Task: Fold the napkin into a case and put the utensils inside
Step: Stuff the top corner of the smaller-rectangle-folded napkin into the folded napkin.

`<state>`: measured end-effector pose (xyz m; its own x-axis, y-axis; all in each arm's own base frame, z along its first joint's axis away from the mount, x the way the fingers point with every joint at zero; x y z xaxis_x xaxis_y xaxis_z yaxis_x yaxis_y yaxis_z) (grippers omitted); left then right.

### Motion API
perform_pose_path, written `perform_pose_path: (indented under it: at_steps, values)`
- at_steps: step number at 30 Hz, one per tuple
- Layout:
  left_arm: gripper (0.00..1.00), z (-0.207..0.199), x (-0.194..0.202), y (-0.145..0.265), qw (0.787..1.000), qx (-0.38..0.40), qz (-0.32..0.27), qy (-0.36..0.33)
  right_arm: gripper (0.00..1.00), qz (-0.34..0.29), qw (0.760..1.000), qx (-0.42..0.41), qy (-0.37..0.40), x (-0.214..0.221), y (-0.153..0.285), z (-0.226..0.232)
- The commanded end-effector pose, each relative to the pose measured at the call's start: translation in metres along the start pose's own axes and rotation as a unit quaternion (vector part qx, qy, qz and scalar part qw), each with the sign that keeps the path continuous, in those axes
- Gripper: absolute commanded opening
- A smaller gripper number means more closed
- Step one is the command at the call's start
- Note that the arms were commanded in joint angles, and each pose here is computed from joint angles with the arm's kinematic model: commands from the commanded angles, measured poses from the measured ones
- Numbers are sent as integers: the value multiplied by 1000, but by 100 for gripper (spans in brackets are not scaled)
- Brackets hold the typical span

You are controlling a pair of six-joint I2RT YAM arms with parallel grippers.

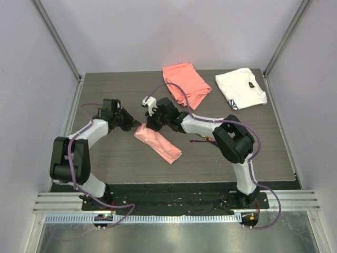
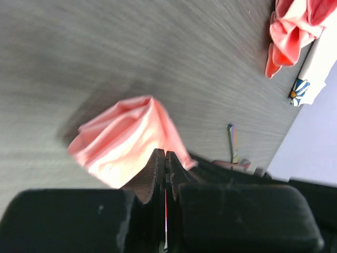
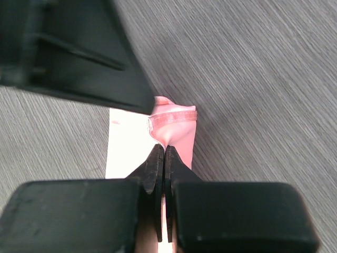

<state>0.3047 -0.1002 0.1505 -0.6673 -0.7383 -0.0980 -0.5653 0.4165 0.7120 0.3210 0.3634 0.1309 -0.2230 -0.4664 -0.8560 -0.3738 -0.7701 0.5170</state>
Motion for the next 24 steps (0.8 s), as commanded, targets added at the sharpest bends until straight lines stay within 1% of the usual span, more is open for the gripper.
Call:
perform_pose_path:
  at_steps: [1,11,13,18,20,22,24]
  values:
    - [0,-14,-7,-23,999,23,35,19,1,-25,1000,-3,-5,-18,2,-3]
    - [0,8,-8,-54,998,-24,41,29,1,-26,1000,-8,-13,-22,4,-3]
    - [0,12,-8,-58,998,-35,33,27,1,-25,1000,-11,-14,-24,4,-3]
    - [0,22,-6,-64,998,-43,32,33,1,-27,996,-55,-65,-28,1,8]
    - [0,21,-7,-63,998,-42,30,36,1,-19,993,-72,-94,-23,-6,14]
    - [0,19,-8,-61,998,-42,25,32,1,-14,990,-90,-105,-20,-10,19]
    - [0,16,-9,-57,999,-42,20,28,1,-1,987,-99,-125,-8,-16,23]
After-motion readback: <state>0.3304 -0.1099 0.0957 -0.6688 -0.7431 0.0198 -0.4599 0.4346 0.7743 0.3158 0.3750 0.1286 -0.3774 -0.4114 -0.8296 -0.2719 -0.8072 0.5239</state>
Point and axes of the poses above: each gripper's point midway between its finger pads, its own y axis back along the fingers, its own z axis along the line the jaws close on, x = y × z, the point moved 9 cm from there along y, back along the fingers, and after that the axes turned 9 degrees about y, right-handed, at the moved point
